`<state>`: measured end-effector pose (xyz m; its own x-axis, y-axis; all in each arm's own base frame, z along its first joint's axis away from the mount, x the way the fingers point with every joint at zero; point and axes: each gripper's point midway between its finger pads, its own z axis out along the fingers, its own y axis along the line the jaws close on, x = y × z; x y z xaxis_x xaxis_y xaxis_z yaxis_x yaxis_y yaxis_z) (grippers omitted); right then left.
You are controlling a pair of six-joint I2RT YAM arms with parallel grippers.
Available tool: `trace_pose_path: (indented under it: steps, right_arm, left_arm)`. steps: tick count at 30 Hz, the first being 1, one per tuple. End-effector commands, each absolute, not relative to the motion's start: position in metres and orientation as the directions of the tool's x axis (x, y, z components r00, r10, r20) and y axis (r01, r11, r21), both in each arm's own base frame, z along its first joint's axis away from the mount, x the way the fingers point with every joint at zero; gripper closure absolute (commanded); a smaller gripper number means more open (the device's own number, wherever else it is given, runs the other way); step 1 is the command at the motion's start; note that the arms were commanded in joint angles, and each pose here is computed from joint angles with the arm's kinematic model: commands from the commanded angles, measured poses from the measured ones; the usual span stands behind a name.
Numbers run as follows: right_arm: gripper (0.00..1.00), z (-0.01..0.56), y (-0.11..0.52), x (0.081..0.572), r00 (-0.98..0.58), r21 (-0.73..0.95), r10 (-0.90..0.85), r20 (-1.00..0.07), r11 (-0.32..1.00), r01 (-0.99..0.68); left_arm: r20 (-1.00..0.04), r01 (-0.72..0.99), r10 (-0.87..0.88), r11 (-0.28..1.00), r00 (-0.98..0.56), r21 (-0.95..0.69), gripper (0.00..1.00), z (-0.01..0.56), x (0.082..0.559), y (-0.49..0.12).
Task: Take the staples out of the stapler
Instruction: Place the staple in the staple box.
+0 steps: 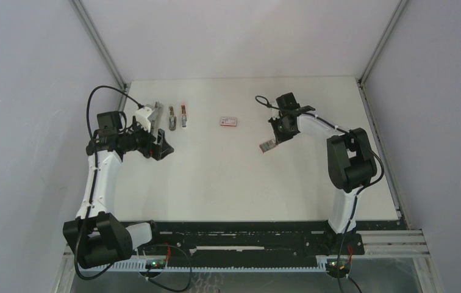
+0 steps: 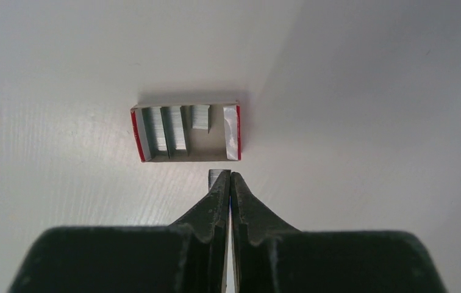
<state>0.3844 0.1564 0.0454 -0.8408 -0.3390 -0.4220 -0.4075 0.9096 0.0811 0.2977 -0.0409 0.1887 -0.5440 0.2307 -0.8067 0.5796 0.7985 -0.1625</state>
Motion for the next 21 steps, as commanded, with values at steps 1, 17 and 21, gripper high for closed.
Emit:
trace_pose_path:
  steps: [1,17,21]
  right_arm:
    - [1.00,0.063,0.169,0.403,-0.788,0.068,-0.340,-0.513,0.899,-0.433]
    - [1.00,0.046,0.179,0.402,-0.796,0.070,-0.363,-0.485,0.891,-0.449]
    - [1.00,0.045,0.181,0.401,-0.795,0.070,-0.366,-0.484,0.889,-0.452]
  left_arm:
    - [-0.819,0.585,0.219,0.794,-0.530,-0.166,0.00,0.187,0.293,-0.043]
    - [-0.818,0.586,0.219,0.792,-0.532,-0.169,0.00,0.186,0.293,-0.043]
    - [-0.819,0.587,0.220,0.792,-0.530,-0.167,0.00,0.187,0.293,-0.043]
